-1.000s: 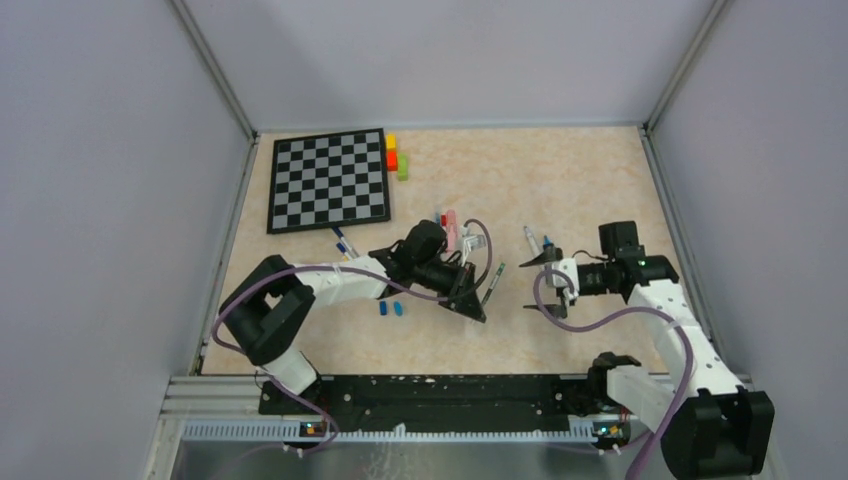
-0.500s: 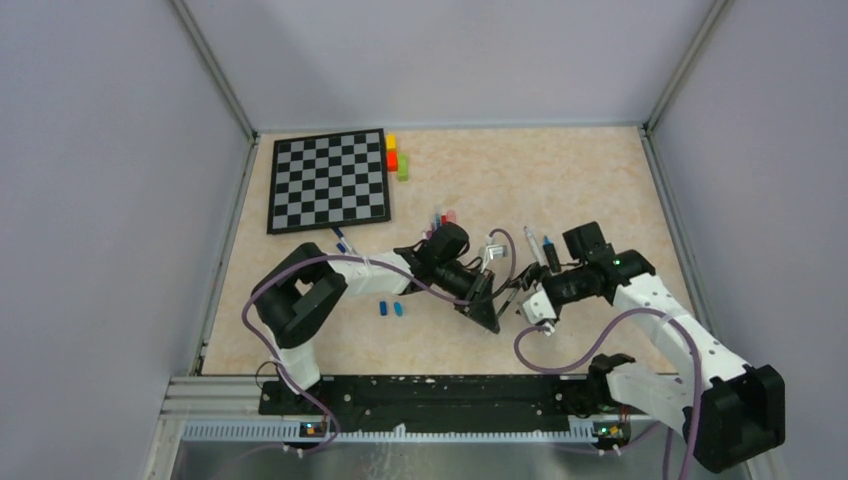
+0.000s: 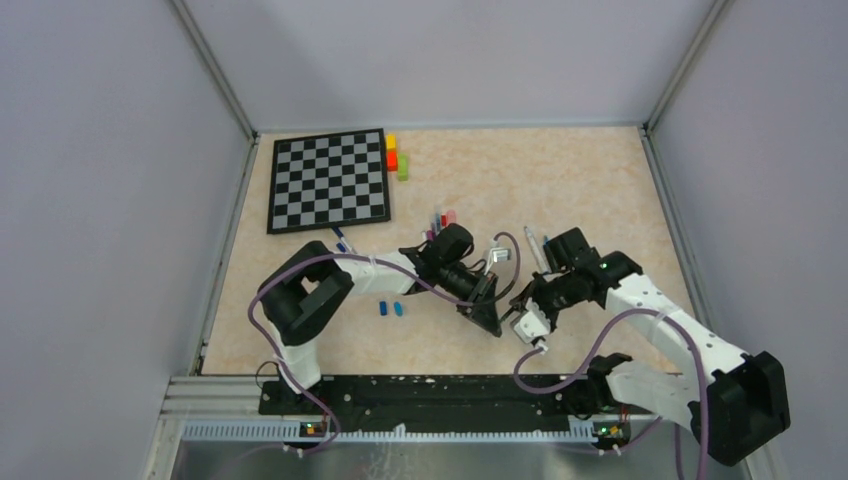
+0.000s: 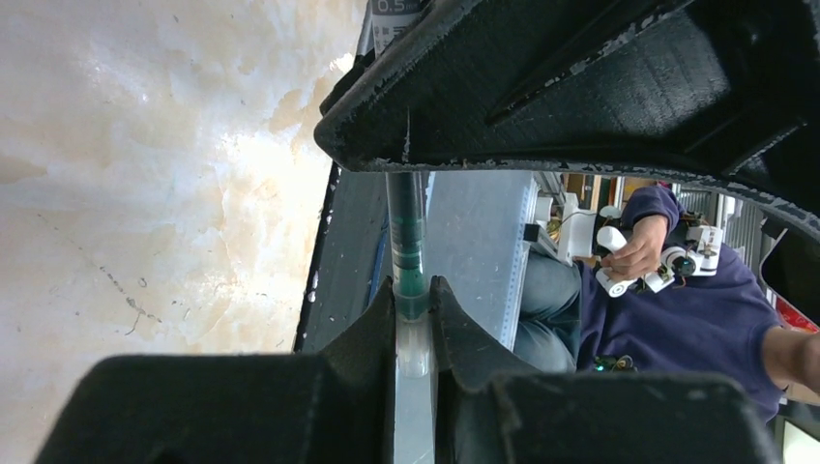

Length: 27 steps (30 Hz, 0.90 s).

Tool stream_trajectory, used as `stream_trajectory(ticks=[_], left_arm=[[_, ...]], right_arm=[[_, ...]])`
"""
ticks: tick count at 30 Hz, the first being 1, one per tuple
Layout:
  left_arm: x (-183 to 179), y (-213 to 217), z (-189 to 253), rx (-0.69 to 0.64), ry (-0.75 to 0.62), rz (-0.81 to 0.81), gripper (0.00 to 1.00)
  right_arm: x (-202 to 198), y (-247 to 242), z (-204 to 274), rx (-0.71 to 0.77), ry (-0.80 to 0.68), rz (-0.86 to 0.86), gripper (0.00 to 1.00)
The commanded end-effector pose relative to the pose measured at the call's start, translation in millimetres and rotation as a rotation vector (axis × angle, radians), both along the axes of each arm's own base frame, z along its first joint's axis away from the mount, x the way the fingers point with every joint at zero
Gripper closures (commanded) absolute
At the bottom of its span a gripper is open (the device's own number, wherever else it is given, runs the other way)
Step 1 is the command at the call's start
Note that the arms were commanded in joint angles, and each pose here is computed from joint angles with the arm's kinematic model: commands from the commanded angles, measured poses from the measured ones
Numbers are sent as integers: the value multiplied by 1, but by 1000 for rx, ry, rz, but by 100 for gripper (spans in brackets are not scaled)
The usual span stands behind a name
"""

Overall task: Open the pen caps
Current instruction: Pick up the pen from the center of the board.

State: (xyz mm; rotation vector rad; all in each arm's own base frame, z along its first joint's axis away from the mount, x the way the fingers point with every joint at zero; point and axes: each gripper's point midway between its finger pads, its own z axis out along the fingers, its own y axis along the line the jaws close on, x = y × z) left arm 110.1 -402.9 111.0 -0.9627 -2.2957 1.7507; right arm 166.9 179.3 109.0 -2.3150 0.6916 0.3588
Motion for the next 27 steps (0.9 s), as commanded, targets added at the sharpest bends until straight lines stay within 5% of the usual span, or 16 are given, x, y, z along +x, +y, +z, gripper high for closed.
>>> stream_trajectory(ticks=[1, 8, 14, 19, 27], left_arm=[[4, -7, 17, -69, -53, -9, 82], [21, 10, 39, -64, -175, 158, 31], [47, 37, 77, -173, -366, 459, 3], [52, 53, 98, -350, -380, 636, 1], [51, 49, 118, -484, -367, 651, 7]], right_arm=[[-8, 4, -1, 24, -1, 33, 100], [-26, 5, 1, 115, 105, -33, 100], [-33, 12, 25, 288, 375, -245, 100], [-14, 23, 53, 401, 623, -495, 100], [-10, 32, 58, 433, 834, -584, 100]])
